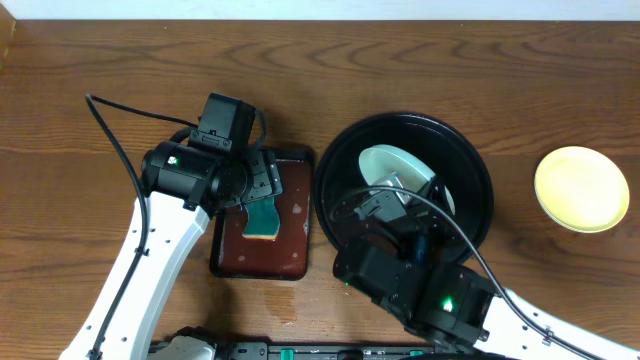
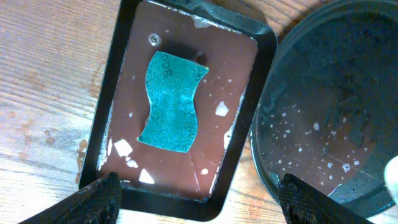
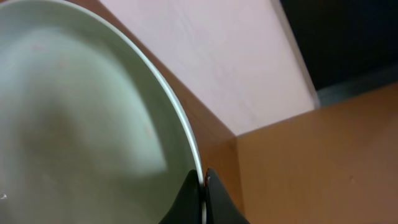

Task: Clean dirty plates on tray and stack at the side
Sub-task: 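Lift and tilt the mint plate up by its rim with the right gripper, then carry the mint plate right and set it on the yellow plate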

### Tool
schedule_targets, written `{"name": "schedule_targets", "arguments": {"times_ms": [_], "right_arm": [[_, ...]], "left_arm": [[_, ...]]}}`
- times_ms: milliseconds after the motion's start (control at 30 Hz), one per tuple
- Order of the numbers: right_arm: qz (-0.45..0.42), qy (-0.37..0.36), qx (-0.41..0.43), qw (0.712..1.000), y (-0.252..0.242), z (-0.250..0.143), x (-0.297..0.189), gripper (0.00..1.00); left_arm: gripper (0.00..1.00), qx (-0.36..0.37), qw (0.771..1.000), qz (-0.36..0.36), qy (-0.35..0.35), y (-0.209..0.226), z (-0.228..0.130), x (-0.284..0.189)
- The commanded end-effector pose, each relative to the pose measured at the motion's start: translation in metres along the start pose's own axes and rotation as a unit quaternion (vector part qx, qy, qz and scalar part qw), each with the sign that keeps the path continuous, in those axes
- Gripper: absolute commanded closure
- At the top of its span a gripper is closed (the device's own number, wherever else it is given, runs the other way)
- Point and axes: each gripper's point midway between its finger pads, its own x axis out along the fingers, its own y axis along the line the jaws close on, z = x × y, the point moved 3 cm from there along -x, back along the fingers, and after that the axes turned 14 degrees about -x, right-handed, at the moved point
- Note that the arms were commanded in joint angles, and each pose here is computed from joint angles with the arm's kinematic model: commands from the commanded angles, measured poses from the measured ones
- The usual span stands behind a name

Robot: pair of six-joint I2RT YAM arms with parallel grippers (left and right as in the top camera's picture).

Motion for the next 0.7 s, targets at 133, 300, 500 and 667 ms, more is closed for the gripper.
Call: {"name": "schedule_targets", "arguments": {"times_ms": [133, 300, 500, 667], "right_arm": [[0.063, 0.046, 0.018, 0.997, 0.006, -0.016, 0.026, 0.99], [0.077, 0.036, 0.014, 0.996, 0.012, -0.012, 0.024, 0.99], [0.076, 0.042, 0.027, 0.996, 0.012, -0.013, 0.027, 0.99], [0.107, 0.094, 0.195, 0.97, 0.018, -0.027, 0.043, 0.99]], "left_arm": [[0.19, 0.001, 1.0, -0.001, -0.006, 0.0, 0.003, -0.003], [0.19, 0.001, 1.0, -0.001, -0.006, 0.0, 0.003, -0.003], [0.19, 0.001, 1.0, -0.001, -0.006, 0.0, 0.003, -0.003], [0.19, 0.001, 1.0, -0.001, -0.006, 0.0, 0.003, -0.003]]}}
